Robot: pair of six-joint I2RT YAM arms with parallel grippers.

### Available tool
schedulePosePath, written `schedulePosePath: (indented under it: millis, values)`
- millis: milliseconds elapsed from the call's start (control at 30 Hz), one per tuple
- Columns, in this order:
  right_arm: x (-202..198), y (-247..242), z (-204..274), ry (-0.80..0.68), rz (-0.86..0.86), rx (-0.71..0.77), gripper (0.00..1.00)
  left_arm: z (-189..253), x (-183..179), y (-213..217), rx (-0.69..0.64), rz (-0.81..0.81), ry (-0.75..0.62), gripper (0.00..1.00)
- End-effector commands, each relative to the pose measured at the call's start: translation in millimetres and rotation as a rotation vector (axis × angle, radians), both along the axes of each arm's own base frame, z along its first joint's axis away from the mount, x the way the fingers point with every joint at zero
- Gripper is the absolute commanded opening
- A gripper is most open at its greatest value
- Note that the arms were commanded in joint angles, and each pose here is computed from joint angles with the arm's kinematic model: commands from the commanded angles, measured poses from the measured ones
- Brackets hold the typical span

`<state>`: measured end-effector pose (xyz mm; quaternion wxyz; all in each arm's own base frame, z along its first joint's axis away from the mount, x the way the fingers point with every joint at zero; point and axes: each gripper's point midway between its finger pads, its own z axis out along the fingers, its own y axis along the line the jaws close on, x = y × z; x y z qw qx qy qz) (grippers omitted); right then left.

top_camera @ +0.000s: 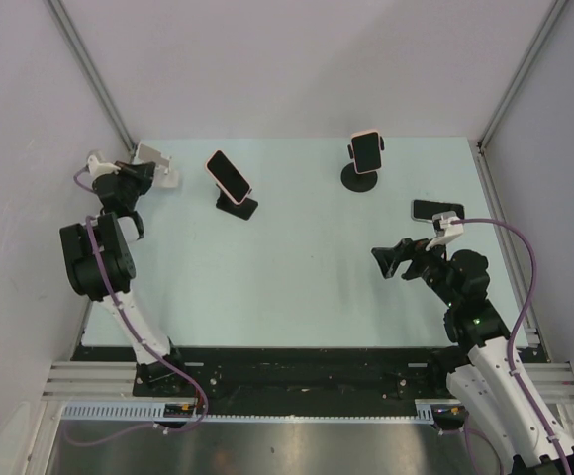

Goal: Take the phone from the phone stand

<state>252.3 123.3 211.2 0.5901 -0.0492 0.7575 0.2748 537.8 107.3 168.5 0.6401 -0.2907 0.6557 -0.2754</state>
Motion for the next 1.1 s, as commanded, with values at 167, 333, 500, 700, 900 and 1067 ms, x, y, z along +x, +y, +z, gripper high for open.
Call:
schedulePosePath:
  millis: [167, 333, 500, 700, 900, 1067]
  values:
    - [3, 7, 9, -0.053, 0.050, -0.016, 0.97, 8, 19, 15, -0.002, -0.049, -0.087, 0.00]
    - [3, 9, 8, -0.047, 0.061, -0.017, 0.97, -14, 16, 21, -0.027, -0.057, -0.048, 0.00]
    - [2, 11, 7, -0.044, 0.073, -0.015, 0.97, -32, 8, 24, -0.027, -0.038, -0.011, 0.02]
    - [1, 11, 7, -0.046, 0.071, -0.016, 0.97, -44, -1, 23, -0.067, -0.024, 0.021, 0.11]
    - [-1, 13, 11, -0.058, 0.083, -0.012, 0.97, -45, -5, 22, -0.100, -0.009, 0.028, 0.27]
    - [-4, 13, 13, -0.065, 0.086, -0.012, 0.97, -33, -5, 28, -0.104, -0.005, 0.007, 0.50]
